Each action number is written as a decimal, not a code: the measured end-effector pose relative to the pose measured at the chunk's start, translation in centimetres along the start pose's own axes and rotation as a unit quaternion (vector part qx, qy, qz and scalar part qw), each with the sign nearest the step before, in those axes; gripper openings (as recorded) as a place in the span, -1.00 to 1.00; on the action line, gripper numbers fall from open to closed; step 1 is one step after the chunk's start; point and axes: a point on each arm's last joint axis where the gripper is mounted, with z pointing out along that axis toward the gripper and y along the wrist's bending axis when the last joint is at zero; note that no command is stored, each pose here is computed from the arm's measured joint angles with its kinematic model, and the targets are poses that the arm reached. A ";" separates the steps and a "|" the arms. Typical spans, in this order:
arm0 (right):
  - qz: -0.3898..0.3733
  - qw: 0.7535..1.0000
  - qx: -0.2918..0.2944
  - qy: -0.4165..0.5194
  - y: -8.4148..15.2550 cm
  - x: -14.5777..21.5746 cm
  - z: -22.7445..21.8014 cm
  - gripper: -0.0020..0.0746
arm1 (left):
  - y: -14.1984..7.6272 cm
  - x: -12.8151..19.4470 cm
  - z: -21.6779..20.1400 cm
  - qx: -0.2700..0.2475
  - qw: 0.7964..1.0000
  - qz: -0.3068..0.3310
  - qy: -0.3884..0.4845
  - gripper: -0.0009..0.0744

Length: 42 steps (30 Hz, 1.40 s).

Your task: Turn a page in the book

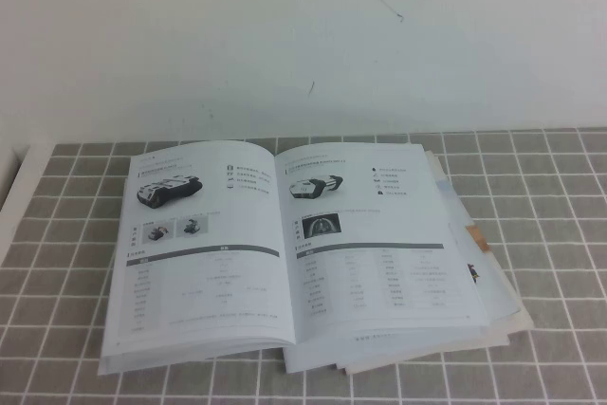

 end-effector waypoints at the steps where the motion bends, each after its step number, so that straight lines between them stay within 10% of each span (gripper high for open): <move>1: 0.000 1.000 0.000 0.000 0.0 0.0 0.0 -0.95 | 0.0 0.0 0.0 0.000 1.000 0.000 0.000 -0.99; 32: 0.000 1.000 0.001 -0.004 0.0 -0.1 0.0 -0.95 | 0.1 -0.1 0.0 -0.008 1.000 0.020 -0.003 -0.99; 42: 0.001 0.998 0.009 -0.054 -0.2 -0.6 0.2 -0.95 | 0.3 -2.2 -0.2 -0.007 0.989 -0.063 -0.131 -0.99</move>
